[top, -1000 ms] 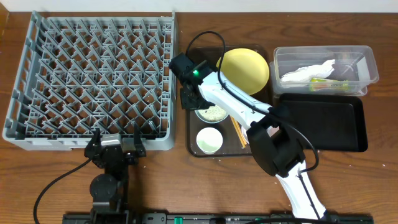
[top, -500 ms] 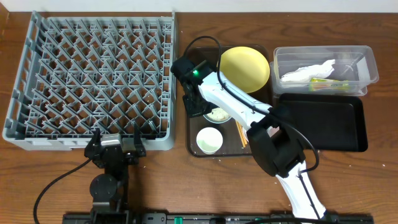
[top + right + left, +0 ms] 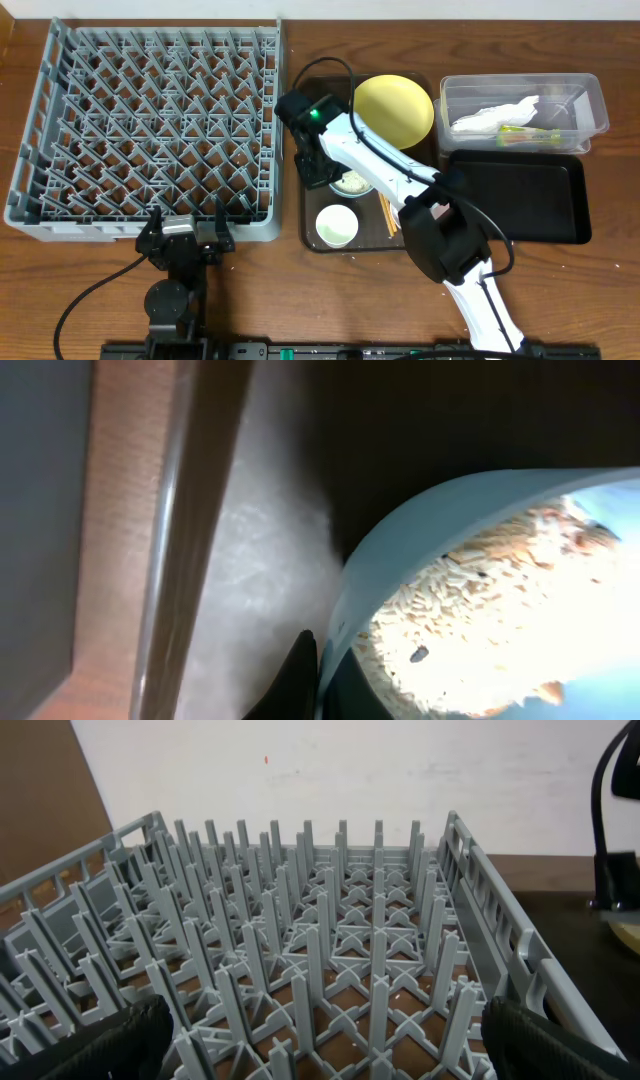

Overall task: Sort waste into correct bins and load items into the dishwasher
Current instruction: 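Lift the light-blue bowl and carry it over the black tray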

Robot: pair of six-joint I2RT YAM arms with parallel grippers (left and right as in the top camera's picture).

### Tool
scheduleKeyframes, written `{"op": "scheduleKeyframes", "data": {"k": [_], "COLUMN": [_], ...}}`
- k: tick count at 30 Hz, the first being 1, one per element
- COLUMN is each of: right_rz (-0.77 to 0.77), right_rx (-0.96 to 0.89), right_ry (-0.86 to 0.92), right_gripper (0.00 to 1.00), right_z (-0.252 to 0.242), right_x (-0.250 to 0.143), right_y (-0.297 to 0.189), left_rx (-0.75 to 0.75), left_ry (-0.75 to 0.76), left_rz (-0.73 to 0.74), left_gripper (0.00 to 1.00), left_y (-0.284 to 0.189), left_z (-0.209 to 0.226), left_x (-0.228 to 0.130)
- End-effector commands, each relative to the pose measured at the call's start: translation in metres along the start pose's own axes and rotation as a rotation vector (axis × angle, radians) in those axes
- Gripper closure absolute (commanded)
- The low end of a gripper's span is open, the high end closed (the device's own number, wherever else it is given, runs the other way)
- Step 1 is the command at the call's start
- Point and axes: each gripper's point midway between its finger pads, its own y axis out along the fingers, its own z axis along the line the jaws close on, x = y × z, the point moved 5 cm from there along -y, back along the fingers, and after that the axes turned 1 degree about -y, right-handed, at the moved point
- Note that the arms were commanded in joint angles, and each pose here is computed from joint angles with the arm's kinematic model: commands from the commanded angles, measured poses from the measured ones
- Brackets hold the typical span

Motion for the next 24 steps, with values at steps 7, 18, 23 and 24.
{"op": "scheduleKeyframes", "data": {"k": [7,18,23,24], "right_rz": [-0.121,-0.158,-0.181,-0.186], "right_rx": [0.095,0.238,0.294,0.295], "right_ry": [-0.065,-0.006,0.020,0.026], "right_gripper": [0.99,0.99,0.99,0.99], "right_z": [-0.003,-0.056,-0.093,-0.099], "right_x": [0.006,-0.018,-0.037,-0.041], "right_y": [-0.088,-0.163,-0.196,-0.201], "left_rx": [0.010,0.010,0.010,0.010], "left_ry": [0.017,0.017,0.017,0.017], "left_rz": [0.054,0.054,0.054,0.054], "left_gripper": [0.01,0.01,0.01,0.01], "left_y": [0.001,0.001,0.001,0.001], "left_z": [0.001,0.001,0.001,0.001], "left_x": [-0.015,-0.015,-0.015,-0.015]}}
